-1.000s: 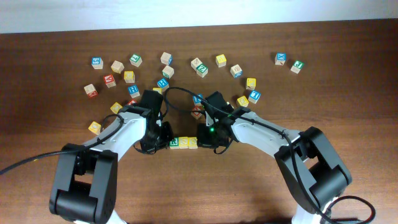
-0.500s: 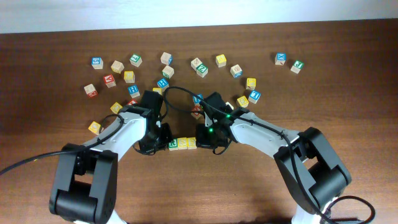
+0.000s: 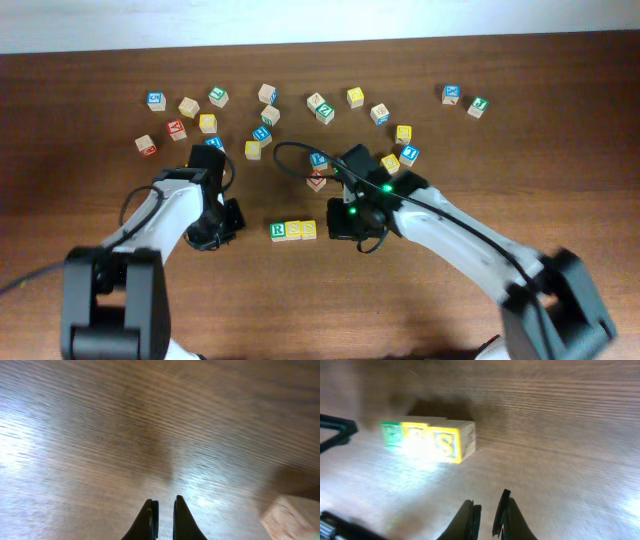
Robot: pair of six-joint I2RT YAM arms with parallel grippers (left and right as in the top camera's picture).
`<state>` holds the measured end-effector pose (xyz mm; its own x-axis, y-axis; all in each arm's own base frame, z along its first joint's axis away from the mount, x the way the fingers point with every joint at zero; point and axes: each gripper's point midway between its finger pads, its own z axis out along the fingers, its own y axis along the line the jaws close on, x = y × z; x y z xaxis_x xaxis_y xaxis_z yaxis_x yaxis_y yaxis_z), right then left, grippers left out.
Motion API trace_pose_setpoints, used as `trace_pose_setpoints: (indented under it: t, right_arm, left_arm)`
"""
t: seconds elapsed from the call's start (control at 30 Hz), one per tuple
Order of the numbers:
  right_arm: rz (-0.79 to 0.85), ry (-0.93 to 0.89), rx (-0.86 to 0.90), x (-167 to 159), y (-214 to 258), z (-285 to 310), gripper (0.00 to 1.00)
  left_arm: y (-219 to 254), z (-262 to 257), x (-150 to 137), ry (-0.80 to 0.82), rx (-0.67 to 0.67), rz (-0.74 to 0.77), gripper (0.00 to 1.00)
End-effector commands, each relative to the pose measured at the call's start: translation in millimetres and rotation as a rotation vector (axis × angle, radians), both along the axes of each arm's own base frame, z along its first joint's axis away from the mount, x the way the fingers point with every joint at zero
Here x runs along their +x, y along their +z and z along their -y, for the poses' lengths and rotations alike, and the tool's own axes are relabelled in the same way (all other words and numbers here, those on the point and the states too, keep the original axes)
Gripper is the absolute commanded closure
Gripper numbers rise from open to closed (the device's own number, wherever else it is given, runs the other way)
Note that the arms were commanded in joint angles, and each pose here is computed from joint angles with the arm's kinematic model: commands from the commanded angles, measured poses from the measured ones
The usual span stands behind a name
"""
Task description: Spell out RSS
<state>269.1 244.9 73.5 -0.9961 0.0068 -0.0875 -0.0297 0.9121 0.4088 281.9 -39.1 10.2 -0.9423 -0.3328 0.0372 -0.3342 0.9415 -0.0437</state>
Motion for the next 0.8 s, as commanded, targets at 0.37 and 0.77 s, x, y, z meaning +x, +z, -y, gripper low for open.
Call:
trace_pose_setpoints:
  t: [0.37, 0.77]
  right_arm:
    - [0.34, -0.091, -0.123, -42, 122, 86, 0.02]
    - [0.335, -0.06, -0.174, -36, 112, 87, 0.02]
  left_arm:
    - [110, -2, 13, -0.014, -0.02, 0.37, 0.01]
    - [110, -2, 13, -0.014, -0.019, 0.37, 0.01]
